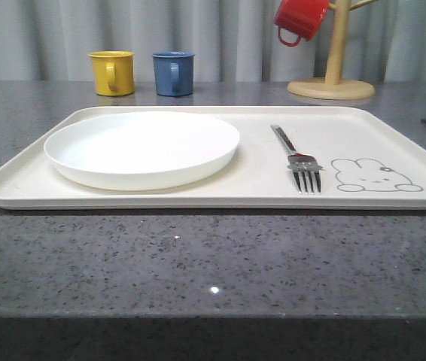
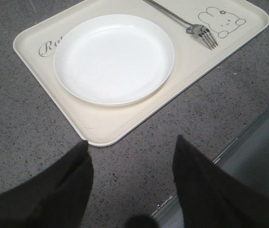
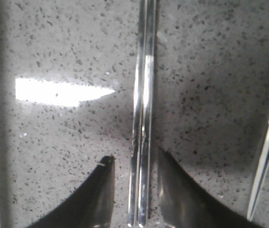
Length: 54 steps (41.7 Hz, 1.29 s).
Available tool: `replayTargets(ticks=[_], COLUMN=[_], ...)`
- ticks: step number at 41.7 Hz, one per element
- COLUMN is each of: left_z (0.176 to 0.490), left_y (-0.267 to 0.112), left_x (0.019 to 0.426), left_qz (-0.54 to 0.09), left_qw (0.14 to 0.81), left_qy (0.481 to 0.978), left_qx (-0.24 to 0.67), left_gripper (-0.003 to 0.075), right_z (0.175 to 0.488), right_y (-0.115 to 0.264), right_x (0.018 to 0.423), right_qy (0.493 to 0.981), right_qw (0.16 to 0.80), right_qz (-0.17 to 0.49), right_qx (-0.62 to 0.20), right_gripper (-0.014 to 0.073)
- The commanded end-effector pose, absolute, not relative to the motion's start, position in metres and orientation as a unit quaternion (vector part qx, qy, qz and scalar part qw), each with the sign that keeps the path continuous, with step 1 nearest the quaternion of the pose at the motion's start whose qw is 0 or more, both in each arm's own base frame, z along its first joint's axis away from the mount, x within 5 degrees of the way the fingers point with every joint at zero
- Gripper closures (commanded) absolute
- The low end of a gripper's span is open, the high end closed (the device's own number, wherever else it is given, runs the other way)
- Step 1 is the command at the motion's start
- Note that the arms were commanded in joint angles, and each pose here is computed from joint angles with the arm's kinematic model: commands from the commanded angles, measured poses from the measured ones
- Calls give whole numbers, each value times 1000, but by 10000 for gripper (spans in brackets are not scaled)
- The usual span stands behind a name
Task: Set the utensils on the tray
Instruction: 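Return the right gripper and grasp the steel chopsticks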
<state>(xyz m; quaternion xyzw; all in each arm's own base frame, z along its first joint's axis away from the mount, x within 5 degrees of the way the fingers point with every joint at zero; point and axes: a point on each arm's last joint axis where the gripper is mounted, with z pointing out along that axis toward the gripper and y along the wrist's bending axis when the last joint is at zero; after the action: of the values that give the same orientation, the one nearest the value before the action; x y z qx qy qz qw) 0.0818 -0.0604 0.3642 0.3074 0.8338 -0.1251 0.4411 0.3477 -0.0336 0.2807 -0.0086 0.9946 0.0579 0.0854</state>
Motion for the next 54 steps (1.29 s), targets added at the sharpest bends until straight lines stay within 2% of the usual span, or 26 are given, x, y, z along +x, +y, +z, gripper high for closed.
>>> replayTargets(ticks=[1,8,54], left_z=[377,377,377], left_y=[-63,-63,-63], left_x=[83,83,83], left_qz=[-144,-144,-144], left_qw=[478,478,478], left_qy=[813,813,813], left_qx=[300,300,300], left_gripper=[356,356,356], right_z=[294,286,285], right_y=[-34,-34,-34], right_x=[346,350,353], right_qy=[993,994,992], right_qw=[102,94,106], right_qz=[60,62,64], right_qx=[-14,-13,-10], right_gripper=[331,331,331])
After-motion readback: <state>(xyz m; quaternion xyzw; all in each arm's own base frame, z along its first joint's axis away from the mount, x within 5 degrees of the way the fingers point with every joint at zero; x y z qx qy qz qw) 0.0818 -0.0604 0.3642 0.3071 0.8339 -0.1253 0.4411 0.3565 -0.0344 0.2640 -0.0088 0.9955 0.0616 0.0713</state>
